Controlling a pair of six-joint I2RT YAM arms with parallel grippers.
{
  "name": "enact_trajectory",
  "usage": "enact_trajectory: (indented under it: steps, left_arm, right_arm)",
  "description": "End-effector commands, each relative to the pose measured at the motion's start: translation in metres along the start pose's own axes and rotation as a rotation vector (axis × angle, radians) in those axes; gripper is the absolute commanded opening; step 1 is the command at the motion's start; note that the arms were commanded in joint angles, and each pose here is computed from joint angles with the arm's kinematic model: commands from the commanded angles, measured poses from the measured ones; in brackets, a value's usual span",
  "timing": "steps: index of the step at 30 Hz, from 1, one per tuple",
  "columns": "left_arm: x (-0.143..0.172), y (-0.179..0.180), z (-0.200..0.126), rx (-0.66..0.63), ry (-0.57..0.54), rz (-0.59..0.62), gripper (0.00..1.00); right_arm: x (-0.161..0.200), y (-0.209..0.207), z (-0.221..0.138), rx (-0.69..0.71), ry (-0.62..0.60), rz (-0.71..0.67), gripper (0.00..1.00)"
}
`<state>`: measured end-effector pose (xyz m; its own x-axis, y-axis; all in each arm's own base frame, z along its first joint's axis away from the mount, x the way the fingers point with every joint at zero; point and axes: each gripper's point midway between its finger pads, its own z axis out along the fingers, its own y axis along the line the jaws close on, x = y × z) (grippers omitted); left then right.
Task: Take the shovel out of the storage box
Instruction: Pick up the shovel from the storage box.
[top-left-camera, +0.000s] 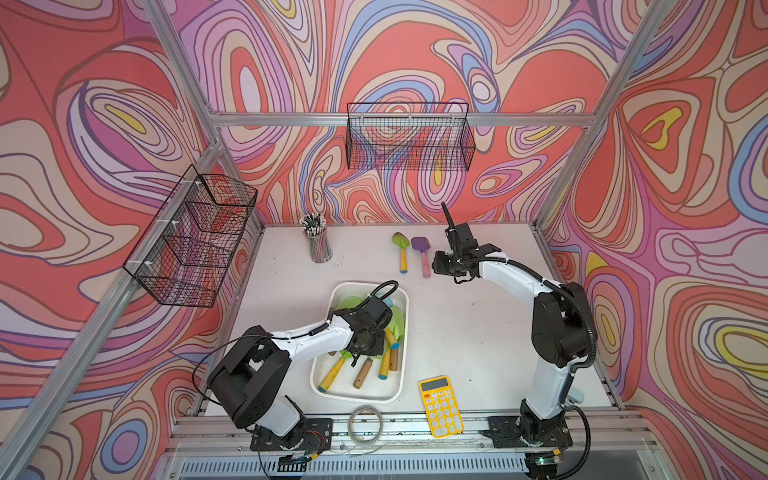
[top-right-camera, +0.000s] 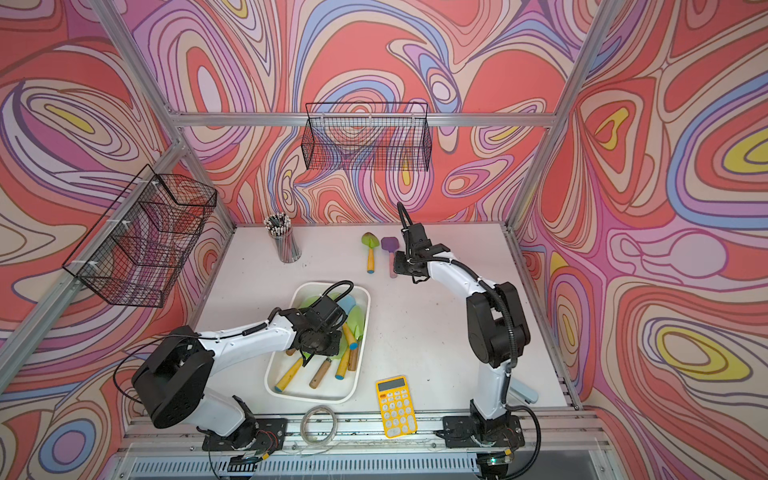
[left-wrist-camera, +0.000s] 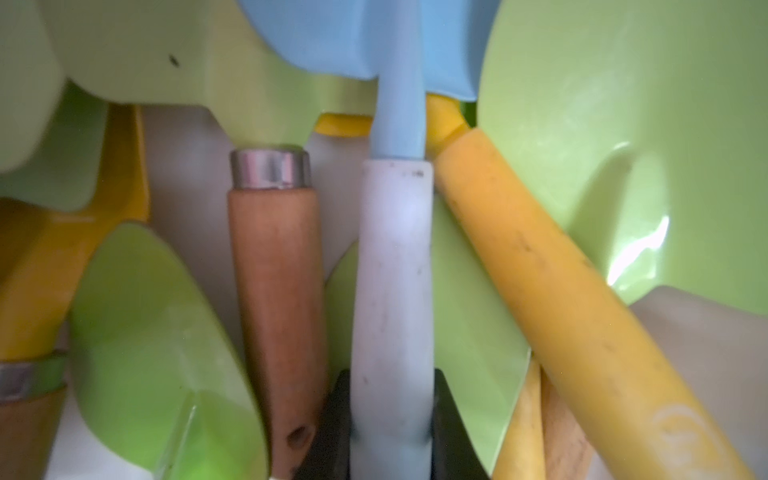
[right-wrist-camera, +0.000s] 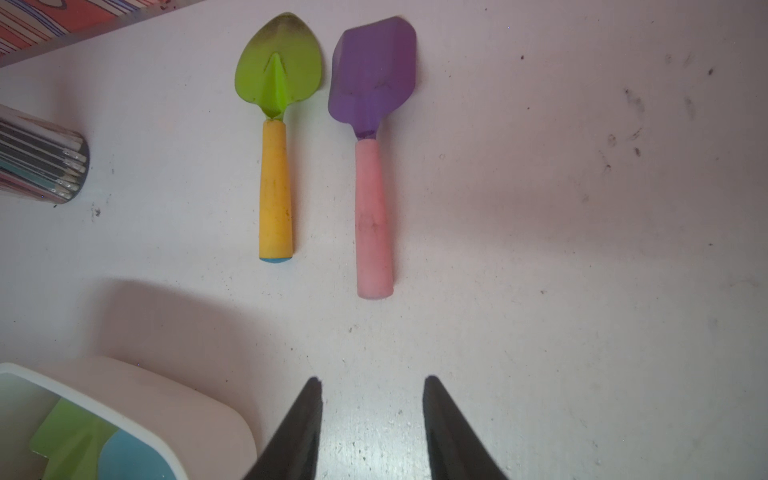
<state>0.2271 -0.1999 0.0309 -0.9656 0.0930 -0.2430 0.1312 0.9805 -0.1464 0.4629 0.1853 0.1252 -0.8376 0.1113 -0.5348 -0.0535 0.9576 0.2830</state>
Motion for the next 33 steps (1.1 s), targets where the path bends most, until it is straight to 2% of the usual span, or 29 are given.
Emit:
enact_trajectory:
  steps: [1,6,11,16,20,27,33]
  left_arm:
    - [-0.007,0.004,-0.022,-0.02,-0.045,0.006,0.09]
    - [-0.018,0.004,-0.049,0.037,-0.095,-0.014,0.0]
    - [-0.029,-0.002,-0.072,0.185,-0.134,-0.059,0.0]
    - [-0.042,-0.007,-0.095,0.324,-0.193,-0.104,0.0]
    - [-0.05,-0.022,-0.11,0.431,-0.219,-0.089,0.0]
    - [-0.073,-0.06,-0.152,0.782,-0.341,-0.104,0.0]
    - [-0.086,-0.071,-0.179,0.959,-0.405,-0.13,0.0]
  right_arm:
    - [-0.006,0.004,-0.015,-0.018,-0.031,0.002,0.42]
    - [-0.005,0.014,-0.022,-0.056,-0.034,0.002,0.42]
    - [0.002,0.038,-0.031,-0.189,-0.028,-0.004,0.42]
    - [0.002,0.066,-0.056,-0.336,-0.052,-0.013,0.43]
    - [0.005,0.094,-0.074,-0.515,-0.053,-0.024,0.44]
    - [0.019,0.146,-0.115,-0.847,-0.036,-0.082,0.46]
    - [0.023,0.167,-0.145,-1.091,-0.048,-0.053,0.48]
